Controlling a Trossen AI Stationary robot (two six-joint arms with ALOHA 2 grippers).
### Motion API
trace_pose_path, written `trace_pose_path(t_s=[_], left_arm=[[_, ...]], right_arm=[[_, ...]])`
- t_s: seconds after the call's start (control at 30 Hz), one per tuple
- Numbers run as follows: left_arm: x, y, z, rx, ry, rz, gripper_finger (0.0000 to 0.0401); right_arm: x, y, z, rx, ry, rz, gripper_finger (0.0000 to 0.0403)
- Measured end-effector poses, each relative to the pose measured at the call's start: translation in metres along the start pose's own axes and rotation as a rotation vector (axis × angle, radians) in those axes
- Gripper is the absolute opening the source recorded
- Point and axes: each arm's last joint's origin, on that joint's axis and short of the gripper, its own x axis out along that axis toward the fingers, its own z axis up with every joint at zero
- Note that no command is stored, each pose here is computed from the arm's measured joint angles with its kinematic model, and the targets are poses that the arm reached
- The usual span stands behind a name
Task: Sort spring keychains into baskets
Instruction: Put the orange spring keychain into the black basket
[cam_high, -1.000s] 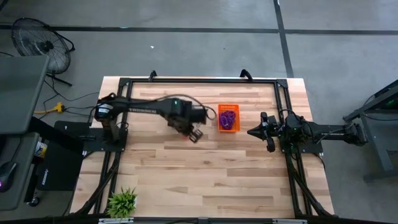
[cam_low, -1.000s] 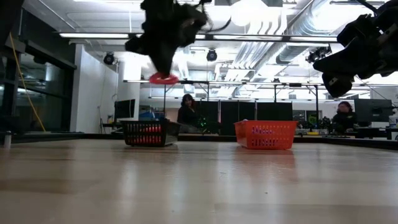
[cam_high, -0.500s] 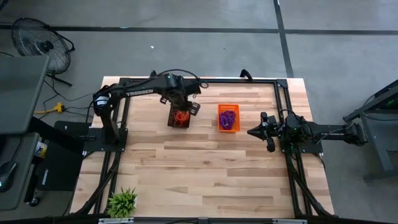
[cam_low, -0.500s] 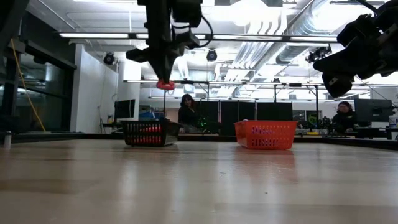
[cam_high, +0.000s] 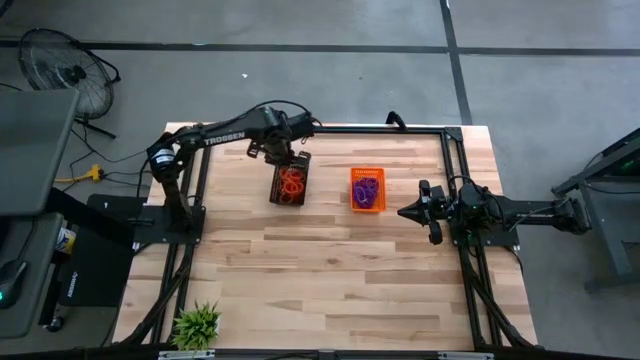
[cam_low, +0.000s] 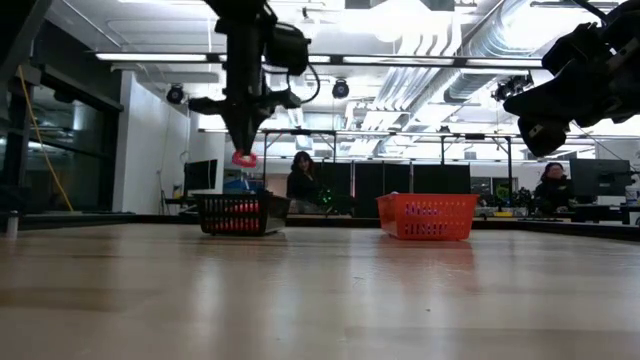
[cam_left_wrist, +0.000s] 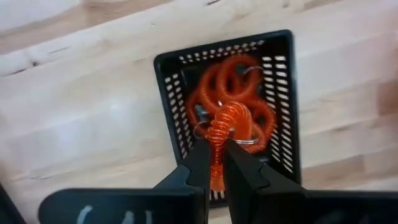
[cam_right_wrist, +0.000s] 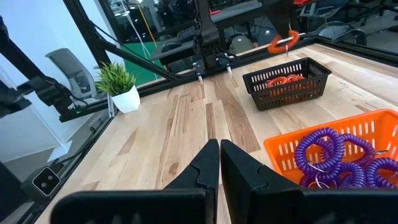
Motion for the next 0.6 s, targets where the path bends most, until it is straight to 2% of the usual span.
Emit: trace_pose_path(t_s=[0.3, 0.6], left_arm=[[0.025, 0.001, -0.004, -0.029, 0.019, -0.023, 0.0023], [0.044, -0.010, -0.008, -0.027, 0.059, -0.014, 0.0027]], right_arm=[[0.000, 0.000, 0.000, 0.000, 0.000, 0.000, 0.0011], [0.000, 0.000, 0.000, 0.000, 0.000, -0.001, 0.0011]])
